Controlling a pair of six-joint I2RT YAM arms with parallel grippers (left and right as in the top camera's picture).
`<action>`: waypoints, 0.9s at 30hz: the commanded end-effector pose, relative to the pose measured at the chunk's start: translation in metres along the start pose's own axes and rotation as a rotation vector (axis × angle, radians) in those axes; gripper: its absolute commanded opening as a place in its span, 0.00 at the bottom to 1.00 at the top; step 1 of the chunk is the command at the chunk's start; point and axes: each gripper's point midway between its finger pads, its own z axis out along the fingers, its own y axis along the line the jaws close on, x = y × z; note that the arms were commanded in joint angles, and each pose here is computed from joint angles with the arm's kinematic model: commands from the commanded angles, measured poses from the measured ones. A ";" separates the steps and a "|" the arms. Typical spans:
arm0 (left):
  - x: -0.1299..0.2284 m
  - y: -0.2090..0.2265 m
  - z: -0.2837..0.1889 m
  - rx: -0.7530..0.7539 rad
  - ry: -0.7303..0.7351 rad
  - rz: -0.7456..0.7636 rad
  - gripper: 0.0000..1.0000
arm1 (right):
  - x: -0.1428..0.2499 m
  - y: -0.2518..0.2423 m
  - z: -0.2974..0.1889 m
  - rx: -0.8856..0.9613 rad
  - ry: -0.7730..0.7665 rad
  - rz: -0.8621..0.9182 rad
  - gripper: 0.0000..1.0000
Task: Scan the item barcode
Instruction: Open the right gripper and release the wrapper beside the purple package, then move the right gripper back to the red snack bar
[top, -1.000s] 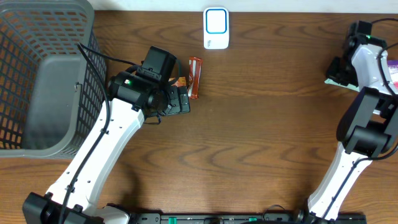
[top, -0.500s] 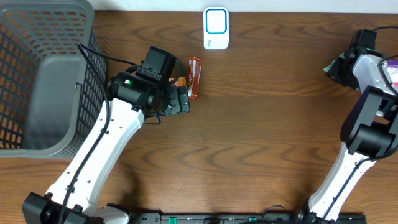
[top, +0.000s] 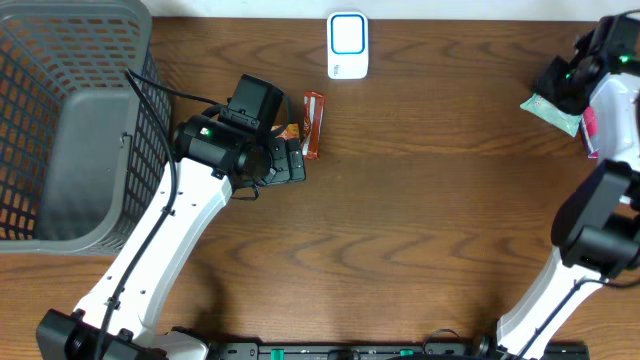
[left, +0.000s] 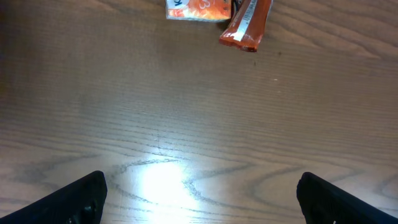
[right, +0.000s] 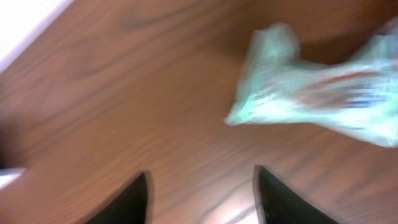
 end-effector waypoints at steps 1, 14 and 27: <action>-0.001 0.002 0.000 -0.008 0.000 0.003 0.98 | 0.044 0.087 -0.028 -0.359 0.186 -0.027 0.74; -0.001 0.002 0.000 -0.008 0.000 0.003 0.98 | 0.221 0.170 -0.008 -0.229 0.621 -0.241 0.99; -0.001 0.002 0.000 -0.008 0.000 0.003 0.98 | 0.291 0.212 0.001 -0.050 0.563 -0.591 0.99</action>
